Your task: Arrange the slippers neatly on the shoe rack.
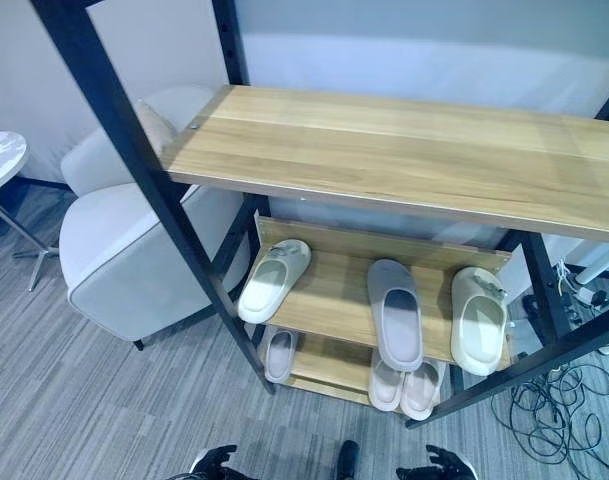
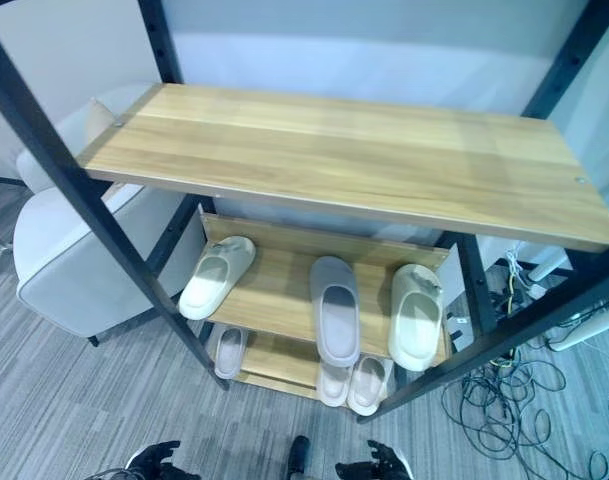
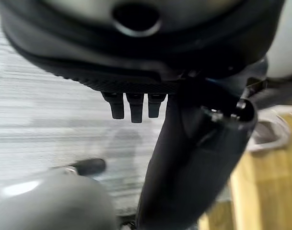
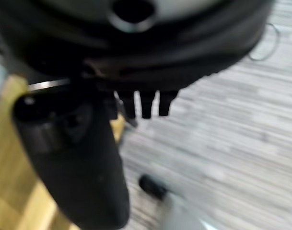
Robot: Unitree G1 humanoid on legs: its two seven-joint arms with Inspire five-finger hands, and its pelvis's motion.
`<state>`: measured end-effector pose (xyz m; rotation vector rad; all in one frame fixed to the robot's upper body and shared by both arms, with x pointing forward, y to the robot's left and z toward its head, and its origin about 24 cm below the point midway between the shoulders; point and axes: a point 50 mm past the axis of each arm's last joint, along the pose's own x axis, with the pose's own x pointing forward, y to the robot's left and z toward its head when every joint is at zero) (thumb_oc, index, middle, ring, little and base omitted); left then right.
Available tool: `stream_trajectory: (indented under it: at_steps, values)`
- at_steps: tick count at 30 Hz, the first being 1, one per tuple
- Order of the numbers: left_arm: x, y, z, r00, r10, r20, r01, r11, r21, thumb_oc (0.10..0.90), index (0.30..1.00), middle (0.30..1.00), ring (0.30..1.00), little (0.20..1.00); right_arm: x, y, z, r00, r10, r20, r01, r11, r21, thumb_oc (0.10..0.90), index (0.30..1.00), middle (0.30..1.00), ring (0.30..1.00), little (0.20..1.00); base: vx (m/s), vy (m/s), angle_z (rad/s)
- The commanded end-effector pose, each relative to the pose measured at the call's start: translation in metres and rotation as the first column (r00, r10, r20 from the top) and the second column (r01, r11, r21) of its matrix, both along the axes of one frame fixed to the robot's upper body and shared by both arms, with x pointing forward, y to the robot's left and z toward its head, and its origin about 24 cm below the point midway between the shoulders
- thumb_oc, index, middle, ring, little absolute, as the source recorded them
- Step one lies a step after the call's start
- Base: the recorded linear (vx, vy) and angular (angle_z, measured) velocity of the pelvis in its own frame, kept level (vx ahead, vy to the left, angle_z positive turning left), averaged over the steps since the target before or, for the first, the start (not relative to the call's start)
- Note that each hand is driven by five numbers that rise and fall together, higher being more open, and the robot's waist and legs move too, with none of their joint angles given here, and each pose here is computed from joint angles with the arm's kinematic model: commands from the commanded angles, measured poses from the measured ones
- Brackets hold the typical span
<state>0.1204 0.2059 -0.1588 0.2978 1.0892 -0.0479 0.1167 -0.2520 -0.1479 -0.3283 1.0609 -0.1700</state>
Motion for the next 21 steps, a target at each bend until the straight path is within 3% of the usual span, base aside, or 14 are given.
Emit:
stream_trajectory:
  at_steps: [1, 7, 21]
  values:
    - [0.006, -0.002, 0.002, 0.999, -0.044, 0.019, 0.044, 0.999, 0.010, 0.800, 0.900, 0.900, 0.900, 0.900, -0.008, -0.011, 0.002, 1.000, -0.030, 0.009, 0.030, 0.999, -0.033, 0.800, 0.900, 0.900, 0.900, 0.900, 0.01, 0.069, 0.23]
    - [-0.006, -0.002, -0.002, 0.999, -0.040, -0.022, 0.040, 0.999, 0.004, 0.800, 0.900, 0.900, 0.900, 0.900, -0.015, -0.011, -0.001, 1.000, -0.023, -0.020, 0.022, 0.999, -0.033, 0.800, 0.900, 0.900, 0.900, 0.900, 0.02, 0.149, 0.09]
    - [-0.015, 0.019, -0.001, 0.999, 0.022, -0.039, -0.021, 0.999, 0.039, 0.800, 0.900, 0.900, 0.900, 0.900, -0.009, 0.004, -0.003, 1.000, 0.019, -0.017, -0.019, 1.000, 0.007, 0.800, 0.900, 0.900, 0.900, 0.900, -0.06, 0.135, -0.37]
